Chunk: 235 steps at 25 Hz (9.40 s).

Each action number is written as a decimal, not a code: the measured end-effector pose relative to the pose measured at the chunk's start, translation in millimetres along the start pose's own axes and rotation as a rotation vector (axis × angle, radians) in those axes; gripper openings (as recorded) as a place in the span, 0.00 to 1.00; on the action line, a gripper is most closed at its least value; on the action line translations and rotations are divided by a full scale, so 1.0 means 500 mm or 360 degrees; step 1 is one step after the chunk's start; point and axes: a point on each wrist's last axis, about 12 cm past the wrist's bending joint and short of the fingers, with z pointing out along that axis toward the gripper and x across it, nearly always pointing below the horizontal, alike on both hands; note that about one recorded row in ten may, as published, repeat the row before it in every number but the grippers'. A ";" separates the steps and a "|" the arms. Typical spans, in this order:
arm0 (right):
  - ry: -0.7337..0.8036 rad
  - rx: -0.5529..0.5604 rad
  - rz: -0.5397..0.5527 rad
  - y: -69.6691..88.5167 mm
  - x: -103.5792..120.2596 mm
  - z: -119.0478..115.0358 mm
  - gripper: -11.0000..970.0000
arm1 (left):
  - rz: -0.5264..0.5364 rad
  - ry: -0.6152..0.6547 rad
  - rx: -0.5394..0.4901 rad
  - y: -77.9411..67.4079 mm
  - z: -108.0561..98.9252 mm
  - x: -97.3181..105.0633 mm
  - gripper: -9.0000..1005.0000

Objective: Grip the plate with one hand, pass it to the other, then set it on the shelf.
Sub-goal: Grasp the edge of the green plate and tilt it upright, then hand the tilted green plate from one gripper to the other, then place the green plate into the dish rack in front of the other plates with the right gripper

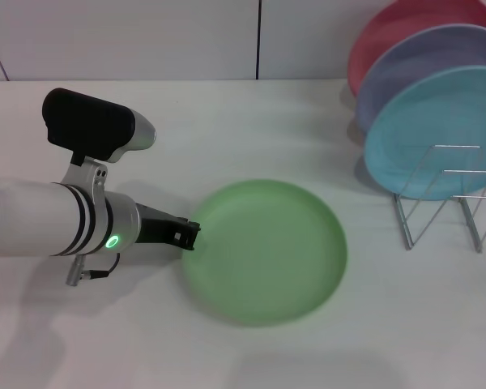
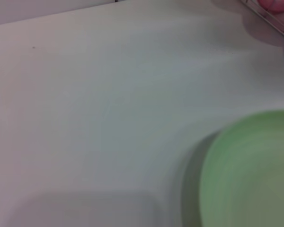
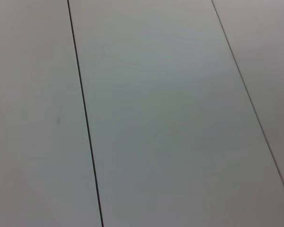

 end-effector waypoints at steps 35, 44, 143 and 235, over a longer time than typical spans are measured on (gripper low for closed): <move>0.0303 -0.1533 0.0547 0.302 -0.139 0.403 0.76 | 0.0315 -0.0527 -0.0100 -0.007 -0.141 -0.146 0.05; 0.1365 -0.1466 0.0335 0.378 -0.201 0.452 0.75 | 0.0348 -0.0638 -0.0152 -0.002 -0.148 -0.156 0.05; 0.1808 -0.1479 -0.0189 0.491 -0.135 0.453 0.12 | 0.0343 -0.0960 -0.0121 -0.030 -0.171 -0.158 0.41; 0.0311 -0.2327 -0.2219 0.312 -0.351 0.399 0.07 | 0.0165 -0.1771 -0.0523 0.041 -0.015 0.038 0.78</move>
